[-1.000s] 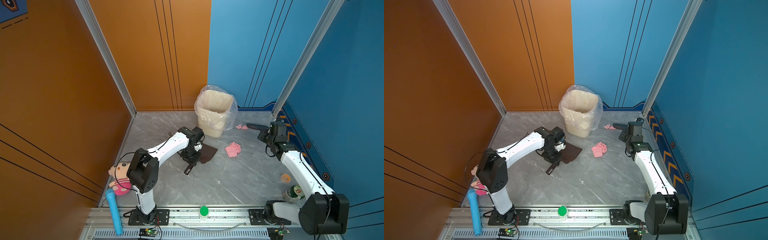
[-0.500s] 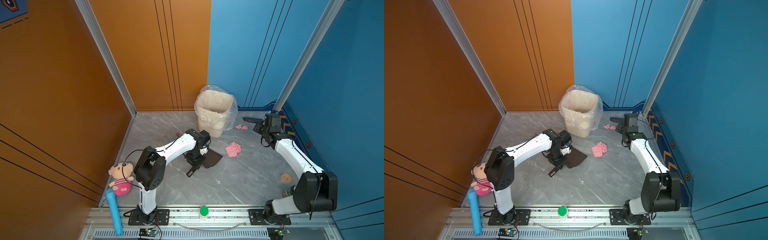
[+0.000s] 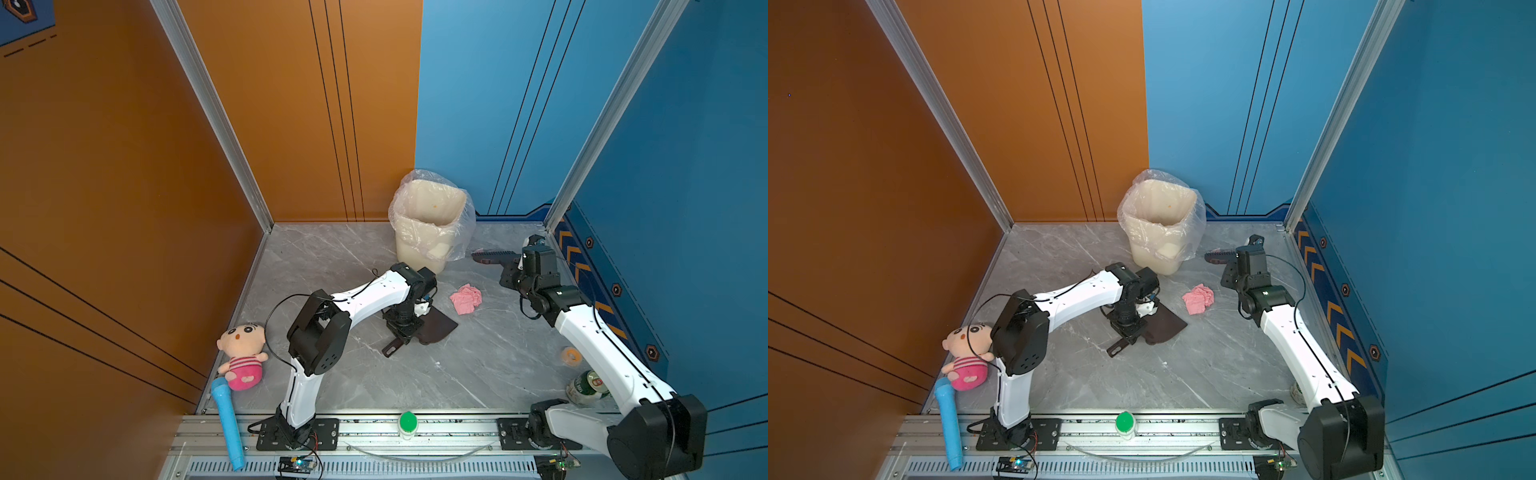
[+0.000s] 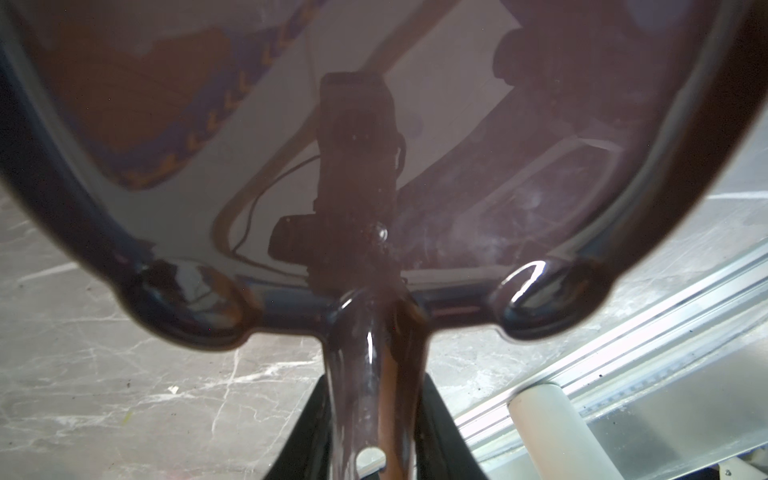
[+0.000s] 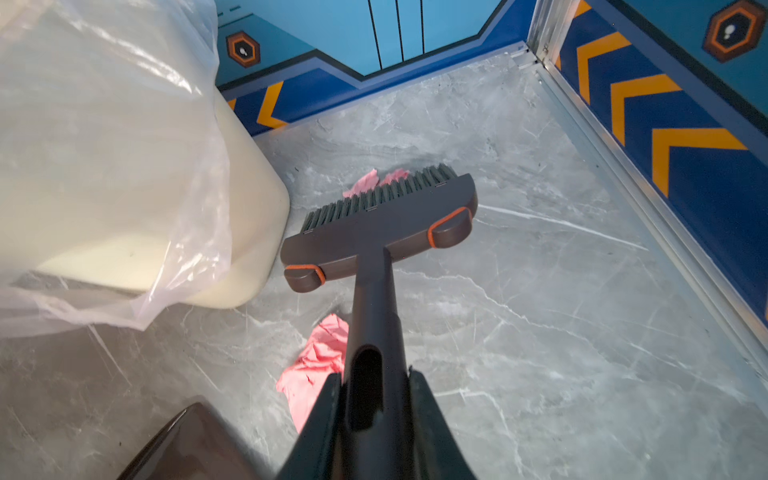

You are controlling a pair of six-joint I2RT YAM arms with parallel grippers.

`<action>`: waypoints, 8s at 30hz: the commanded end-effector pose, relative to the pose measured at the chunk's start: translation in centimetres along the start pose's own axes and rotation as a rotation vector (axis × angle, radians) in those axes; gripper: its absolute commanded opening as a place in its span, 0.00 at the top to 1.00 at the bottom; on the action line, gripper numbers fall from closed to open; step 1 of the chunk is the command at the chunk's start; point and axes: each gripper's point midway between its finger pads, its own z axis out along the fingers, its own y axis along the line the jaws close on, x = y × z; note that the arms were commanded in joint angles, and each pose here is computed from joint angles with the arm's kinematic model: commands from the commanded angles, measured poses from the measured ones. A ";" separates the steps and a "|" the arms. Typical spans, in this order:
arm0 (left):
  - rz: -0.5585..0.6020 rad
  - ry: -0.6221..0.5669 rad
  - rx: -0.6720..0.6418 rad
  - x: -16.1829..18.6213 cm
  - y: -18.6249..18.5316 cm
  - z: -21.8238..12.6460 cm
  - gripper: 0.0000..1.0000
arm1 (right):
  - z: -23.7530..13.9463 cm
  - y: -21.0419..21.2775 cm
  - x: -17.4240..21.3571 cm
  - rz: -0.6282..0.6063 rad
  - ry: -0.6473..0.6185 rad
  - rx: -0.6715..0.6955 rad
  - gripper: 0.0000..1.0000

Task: Sweep away the paper scraps from the table

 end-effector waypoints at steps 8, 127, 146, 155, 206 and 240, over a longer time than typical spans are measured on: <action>0.043 0.029 -0.047 -0.2 -0.2 0.1 1.00 | -0.9 0.1 6.4 -0.110 0.199 0.013 1.00; 0.255 -0.329 0.016 -2.8 -5.7 -9.7 1.00 | -9.9 -6.2 4.0 0.163 -0.045 -0.009 1.00; 0.335 -0.448 0.108 -2.7 -8.5 -18.5 1.00 | -8.3 -6.1 5.2 0.172 0.002 -0.043 1.00; 0.305 -0.518 0.173 -3.9 -8.0 -21.5 1.00 | -8.5 -6.4 5.8 0.171 0.006 -0.041 1.00; 0.076 -0.954 0.624 -15.6 0.8 -31.3 1.00 | -5.5 -7.1 5.7 0.212 0.033 -0.017 1.00; 0.053 -1.058 1.257 -19.5 1.9 -37.9 1.00 | -5.9 -7.9 5.6 0.236 0.029 -0.009 1.00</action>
